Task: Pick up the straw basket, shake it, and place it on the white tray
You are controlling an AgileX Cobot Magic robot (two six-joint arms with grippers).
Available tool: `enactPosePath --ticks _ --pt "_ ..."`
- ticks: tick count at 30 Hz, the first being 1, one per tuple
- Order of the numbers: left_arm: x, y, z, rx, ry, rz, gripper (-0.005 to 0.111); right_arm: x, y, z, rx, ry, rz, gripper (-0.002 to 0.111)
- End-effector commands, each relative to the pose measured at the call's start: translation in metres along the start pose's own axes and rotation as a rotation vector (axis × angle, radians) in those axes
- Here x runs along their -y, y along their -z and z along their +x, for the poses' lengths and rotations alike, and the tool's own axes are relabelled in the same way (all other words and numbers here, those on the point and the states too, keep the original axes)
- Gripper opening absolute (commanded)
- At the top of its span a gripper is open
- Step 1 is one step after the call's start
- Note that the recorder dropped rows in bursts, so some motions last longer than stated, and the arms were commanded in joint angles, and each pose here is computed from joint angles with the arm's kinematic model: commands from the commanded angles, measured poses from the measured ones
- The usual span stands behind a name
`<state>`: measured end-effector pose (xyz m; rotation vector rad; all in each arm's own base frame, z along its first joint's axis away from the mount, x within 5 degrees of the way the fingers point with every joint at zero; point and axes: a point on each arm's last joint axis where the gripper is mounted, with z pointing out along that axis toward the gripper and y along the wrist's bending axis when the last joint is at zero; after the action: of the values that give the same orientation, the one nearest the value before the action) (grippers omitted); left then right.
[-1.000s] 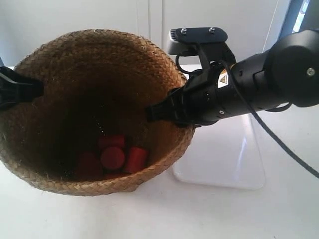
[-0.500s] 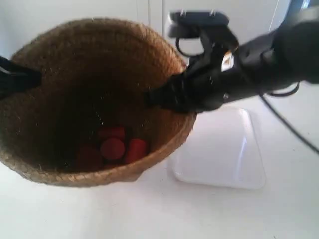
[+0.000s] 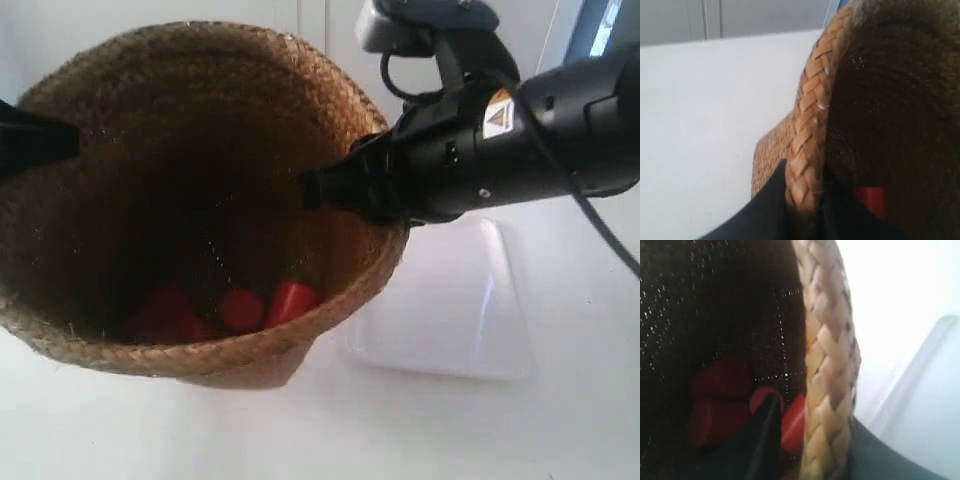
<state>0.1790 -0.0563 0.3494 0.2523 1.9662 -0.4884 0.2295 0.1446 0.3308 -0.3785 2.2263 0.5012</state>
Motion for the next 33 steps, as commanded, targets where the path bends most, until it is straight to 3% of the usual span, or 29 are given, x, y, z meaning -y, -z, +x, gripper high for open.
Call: enactPosePath --ticks 1,7,14,20,33 --pt "0.001 0.008 -0.011 0.085 -0.002 -0.013 0.0 0.002 -0.001 -0.005 0.014 0.076 0.027 0.0" --pt "-0.001 -0.005 0.008 -0.031 0.028 0.02 0.0 0.005 -0.024 0.003 -0.069 0.067 0.041 0.0" --pt "-0.003 -0.008 0.006 -0.014 0.041 0.005 0.0 0.005 -0.028 0.002 -0.058 0.038 0.04 0.0" --pt "-0.009 -0.021 0.004 0.01 0.128 -0.011 0.0 0.006 -0.027 0.006 -0.109 0.041 0.048 0.0" --pt "-0.005 -0.026 0.012 -0.071 0.099 0.04 0.0 0.004 -0.029 -0.012 -0.171 0.083 0.079 0.0"
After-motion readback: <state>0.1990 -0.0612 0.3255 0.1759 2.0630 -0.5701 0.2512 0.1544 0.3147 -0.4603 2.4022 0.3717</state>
